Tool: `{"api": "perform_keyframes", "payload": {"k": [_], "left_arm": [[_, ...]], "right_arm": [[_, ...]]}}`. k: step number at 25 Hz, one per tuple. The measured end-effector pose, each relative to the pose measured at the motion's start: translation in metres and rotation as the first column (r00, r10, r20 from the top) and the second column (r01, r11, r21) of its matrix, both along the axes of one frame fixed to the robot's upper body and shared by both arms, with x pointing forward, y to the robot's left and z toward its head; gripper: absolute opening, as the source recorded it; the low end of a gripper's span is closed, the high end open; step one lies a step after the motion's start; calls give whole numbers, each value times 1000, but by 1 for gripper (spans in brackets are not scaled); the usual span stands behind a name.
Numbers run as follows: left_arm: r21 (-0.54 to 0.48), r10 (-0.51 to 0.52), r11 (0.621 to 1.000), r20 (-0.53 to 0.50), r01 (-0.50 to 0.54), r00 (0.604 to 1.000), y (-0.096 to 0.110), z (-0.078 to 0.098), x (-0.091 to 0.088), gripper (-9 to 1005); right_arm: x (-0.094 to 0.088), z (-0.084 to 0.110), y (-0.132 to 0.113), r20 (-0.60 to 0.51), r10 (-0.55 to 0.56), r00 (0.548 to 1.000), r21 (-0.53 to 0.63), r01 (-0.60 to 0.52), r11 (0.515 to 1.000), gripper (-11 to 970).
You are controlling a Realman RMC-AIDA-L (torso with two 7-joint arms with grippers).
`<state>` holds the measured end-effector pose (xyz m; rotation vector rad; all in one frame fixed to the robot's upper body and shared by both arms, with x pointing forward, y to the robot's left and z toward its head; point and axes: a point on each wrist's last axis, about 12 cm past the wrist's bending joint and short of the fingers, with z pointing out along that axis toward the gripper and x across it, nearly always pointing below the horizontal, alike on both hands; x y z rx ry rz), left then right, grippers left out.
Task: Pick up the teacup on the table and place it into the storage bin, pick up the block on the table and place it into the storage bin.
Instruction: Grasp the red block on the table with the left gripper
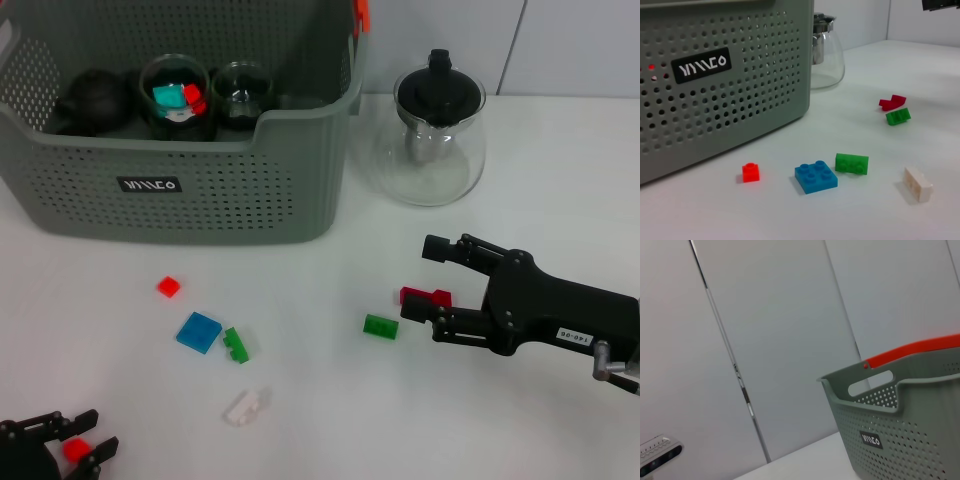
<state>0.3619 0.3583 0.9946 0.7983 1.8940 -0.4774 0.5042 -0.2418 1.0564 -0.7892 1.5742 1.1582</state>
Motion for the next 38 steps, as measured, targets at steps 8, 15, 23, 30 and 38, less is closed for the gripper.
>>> {"api": "perform_keyframes", "payload": {"k": [8, 15, 23, 30, 38], "left_arm": [[-27, 12, 1000, 29, -11, 1000, 2, 6, -4, 420], [-32, 81, 996, 49, -80, 995, 15, 12, -18, 430], [-51, 89, 995, 40, -87, 995, 15, 13, -33, 441], [-52, 89, 995, 36, -87, 995, 15, 13, -35, 450], [-57, 99, 994, 34, -97, 994, 14, 12, -35, 461]], "right_arm": [[0, 0, 0, 1, 0, 1000, 1, 0, 1000, 944], [0, 0, 0, 2, 0, 1000, 1, 0, 1000, 944], [0, 0, 0, 2, 3, 1000, -1, -3, 1000, 944], [-2, -1, -1, 1, 3, 1000, -5, -3, 1000, 944], [-2, -1, -2, 2, 2, 1000, -7, -2, 1000, 944]]}}
